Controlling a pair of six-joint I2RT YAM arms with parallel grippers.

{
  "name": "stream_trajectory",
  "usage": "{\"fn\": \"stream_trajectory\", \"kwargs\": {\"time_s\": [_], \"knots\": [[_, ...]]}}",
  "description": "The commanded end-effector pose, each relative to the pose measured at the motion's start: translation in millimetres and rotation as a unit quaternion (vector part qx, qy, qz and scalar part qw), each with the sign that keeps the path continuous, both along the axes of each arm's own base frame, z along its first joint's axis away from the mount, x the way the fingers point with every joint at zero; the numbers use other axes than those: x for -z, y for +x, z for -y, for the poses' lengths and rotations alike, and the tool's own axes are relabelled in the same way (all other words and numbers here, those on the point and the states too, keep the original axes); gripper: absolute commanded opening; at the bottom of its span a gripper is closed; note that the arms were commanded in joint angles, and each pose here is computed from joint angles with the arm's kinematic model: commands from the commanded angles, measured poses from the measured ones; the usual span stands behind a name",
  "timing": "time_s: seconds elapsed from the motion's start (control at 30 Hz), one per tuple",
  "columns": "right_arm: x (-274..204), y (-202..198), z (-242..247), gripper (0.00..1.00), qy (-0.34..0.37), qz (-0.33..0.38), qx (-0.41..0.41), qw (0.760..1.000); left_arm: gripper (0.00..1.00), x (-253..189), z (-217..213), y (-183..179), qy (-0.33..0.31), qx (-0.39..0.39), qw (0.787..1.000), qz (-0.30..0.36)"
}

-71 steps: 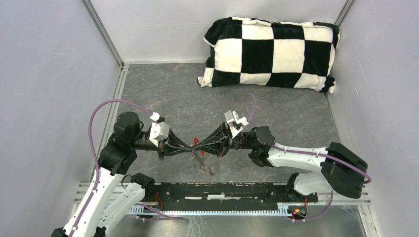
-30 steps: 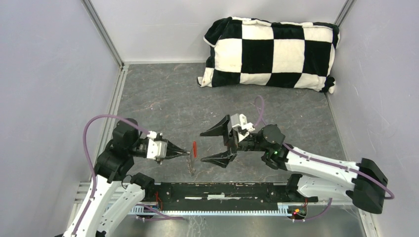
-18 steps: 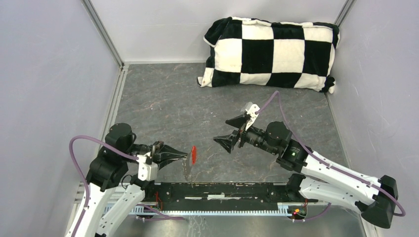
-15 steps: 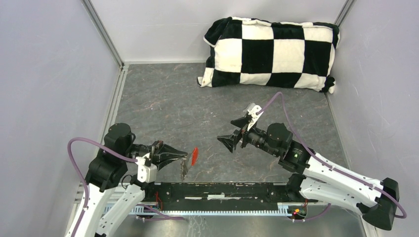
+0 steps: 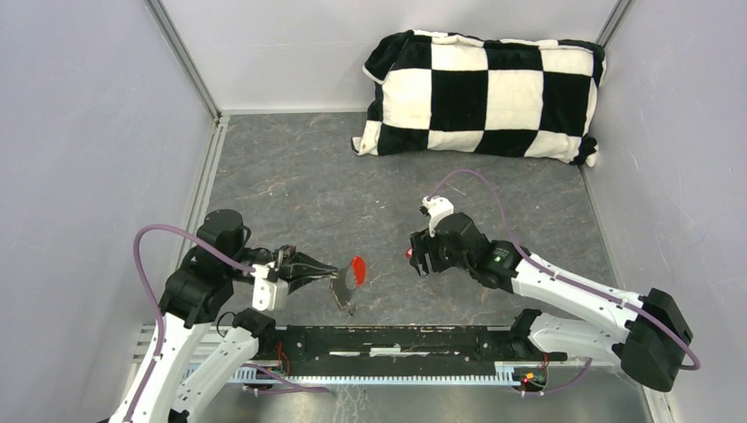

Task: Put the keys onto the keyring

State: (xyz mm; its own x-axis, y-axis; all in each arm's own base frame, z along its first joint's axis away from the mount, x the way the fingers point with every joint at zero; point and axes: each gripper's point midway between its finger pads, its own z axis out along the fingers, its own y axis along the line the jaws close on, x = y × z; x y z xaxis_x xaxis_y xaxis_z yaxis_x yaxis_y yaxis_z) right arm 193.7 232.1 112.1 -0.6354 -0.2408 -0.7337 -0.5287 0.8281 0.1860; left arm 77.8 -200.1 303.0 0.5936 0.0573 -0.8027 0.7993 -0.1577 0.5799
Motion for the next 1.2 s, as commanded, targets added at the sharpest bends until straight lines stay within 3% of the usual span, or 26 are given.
{"fn": "stream_trajectory", "kwargs": {"time_s": [0.0,0.13,0.27,0.33,0.53,0.77,1.17], "knots": [[9.7,11.4,-0.2,0.73,0.034,-0.027,0.042,0.998,0.02,-7.3,1.4,-4.8,-0.006,0.01,1.0,-0.017],[20.5,28.3,-6.3,0.67,0.058,-0.029,0.056,0.996,0.02,-4.7,1.7,-3.7,-0.003,0.007,1.0,-0.028],[31.8,54.0,-2.2,0.31,0.035,-0.019,0.05,0.998,0.02,-4.1,2.6,-2.5,-0.001,0.008,0.999,-0.037],[39.4,60.1,-0.9,0.24,0.025,-0.021,0.03,0.999,0.02,-4.5,2.4,-2.7,-0.001,0.007,0.999,-0.039],[53.6,69.3,1.3,0.27,0.035,-0.024,0.007,0.999,0.02,-3.4,1.6,-3.9,-0.002,0.005,0.999,-0.039],[59.4,77.1,-0.2,0.43,0.028,-0.015,0.007,0.999,0.02,-4.4,1.7,-4.8,-0.002,0.007,0.999,-0.04],[74.2,85.6,5.6,0.38,-0.005,-0.011,0.014,1.0,0.02,-6.8,1.7,-4.6,-0.003,0.006,0.999,-0.041]]}}
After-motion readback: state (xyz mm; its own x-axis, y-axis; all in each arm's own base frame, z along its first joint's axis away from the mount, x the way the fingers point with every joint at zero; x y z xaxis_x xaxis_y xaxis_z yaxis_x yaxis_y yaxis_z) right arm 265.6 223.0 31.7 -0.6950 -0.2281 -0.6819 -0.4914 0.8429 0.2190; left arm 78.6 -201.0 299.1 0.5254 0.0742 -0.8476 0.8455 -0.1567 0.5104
